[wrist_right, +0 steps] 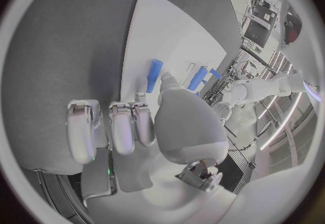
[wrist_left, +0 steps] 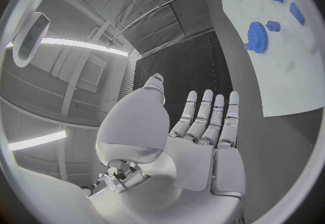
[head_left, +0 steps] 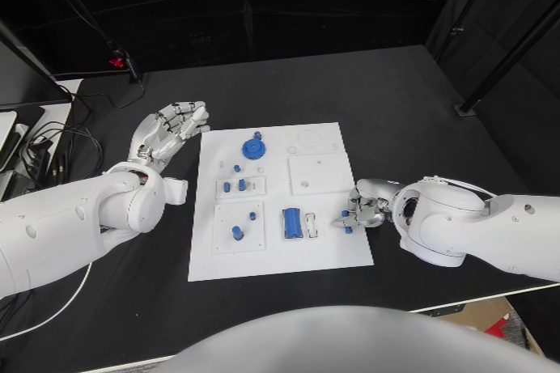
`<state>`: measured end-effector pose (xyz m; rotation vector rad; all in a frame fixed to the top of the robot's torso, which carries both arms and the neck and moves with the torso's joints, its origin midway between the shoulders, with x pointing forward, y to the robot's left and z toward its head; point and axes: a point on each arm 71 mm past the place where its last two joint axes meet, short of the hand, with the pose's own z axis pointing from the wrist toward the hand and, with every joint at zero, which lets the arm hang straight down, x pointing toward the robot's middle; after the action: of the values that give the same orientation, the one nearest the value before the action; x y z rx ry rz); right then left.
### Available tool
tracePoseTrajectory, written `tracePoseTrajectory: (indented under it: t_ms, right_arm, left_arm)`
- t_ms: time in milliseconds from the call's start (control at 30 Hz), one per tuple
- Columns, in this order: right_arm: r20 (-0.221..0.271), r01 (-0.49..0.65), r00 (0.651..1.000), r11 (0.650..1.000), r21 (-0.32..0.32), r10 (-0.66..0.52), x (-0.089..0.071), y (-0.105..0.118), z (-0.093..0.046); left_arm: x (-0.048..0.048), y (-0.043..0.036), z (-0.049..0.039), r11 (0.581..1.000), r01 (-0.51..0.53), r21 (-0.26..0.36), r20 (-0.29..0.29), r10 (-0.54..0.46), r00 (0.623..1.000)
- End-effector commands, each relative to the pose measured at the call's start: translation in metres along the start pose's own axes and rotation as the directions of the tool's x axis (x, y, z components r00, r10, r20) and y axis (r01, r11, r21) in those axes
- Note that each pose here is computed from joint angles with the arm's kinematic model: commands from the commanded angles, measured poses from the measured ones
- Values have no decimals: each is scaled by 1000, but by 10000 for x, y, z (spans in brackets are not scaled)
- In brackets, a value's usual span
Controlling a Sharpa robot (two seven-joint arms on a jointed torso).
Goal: Assemble the parts on the task board
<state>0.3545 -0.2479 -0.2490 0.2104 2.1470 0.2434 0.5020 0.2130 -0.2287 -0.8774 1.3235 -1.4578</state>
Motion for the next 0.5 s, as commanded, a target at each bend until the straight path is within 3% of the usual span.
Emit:
tracePoseTrajectory:
  t_ms: [33,333,500]
  right_arm:
    - [-66,87,994,995,41,-84,112,-37,15]
    - [-57,92,994,996,11,-91,148,5,1]
    - [-31,29,999,999,-25,-30,142,47,-16]
  left_arm:
    - [19,-85,-2,995,12,103,-12,-10,1000]
    - [31,-84,-7,995,17,100,-17,-15,1000]
    - [20,-82,-8,995,15,100,-15,-13,1000]
